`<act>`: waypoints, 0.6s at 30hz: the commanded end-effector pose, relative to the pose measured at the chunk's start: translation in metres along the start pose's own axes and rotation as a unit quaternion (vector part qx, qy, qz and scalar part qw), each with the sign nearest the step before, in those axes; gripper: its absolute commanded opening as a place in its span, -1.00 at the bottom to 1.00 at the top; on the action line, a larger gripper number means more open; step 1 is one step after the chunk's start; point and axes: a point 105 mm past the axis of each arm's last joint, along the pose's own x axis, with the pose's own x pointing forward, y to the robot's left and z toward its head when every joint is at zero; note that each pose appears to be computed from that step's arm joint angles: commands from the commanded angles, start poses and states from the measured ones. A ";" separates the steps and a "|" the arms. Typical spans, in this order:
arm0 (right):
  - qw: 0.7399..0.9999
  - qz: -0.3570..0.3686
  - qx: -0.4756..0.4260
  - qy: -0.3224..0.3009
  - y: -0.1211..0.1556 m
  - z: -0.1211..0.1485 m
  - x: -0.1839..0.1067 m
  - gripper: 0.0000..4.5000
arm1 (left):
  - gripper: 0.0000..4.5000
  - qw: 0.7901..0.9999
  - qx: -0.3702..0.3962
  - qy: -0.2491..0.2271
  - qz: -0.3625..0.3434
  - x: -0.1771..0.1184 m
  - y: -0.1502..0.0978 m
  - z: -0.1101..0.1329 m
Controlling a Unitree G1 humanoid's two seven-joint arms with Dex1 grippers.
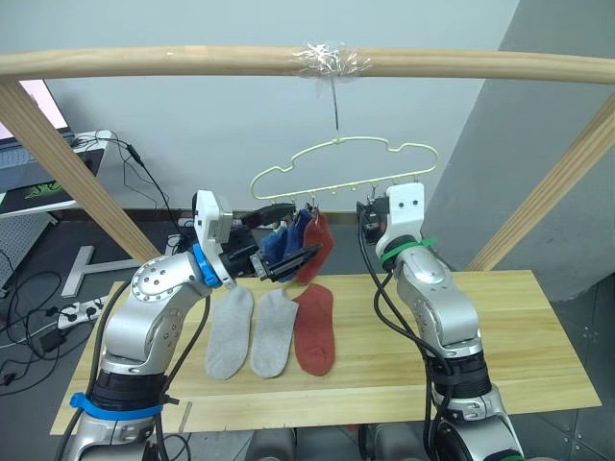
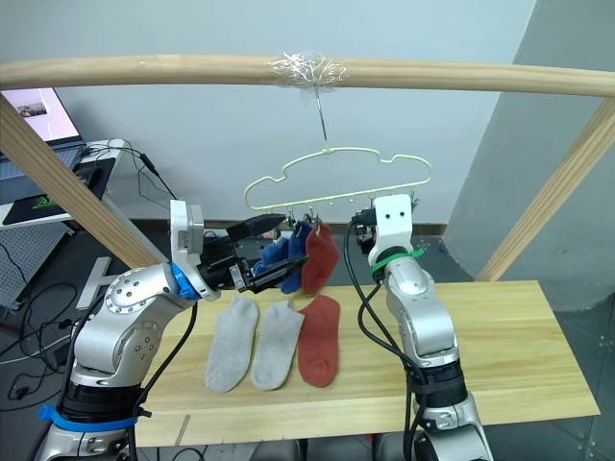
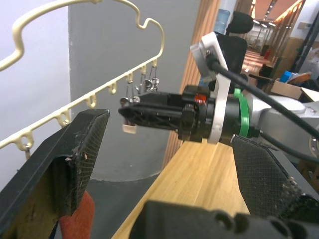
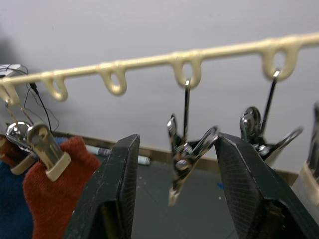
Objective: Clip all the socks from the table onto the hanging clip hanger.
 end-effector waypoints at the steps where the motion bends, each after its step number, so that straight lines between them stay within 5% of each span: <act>1: 0.999 0.013 0.008 -0.039 0.004 0.021 0.002 0.07 | 1.00 1.000 0.019 -0.020 -0.001 0.000 -0.002 0.014; 18: 0.998 0.035 0.024 -0.048 0.014 0.028 0.012 0.07 | 1.00 0.999 0.011 -0.035 0.003 0.004 -0.003 0.020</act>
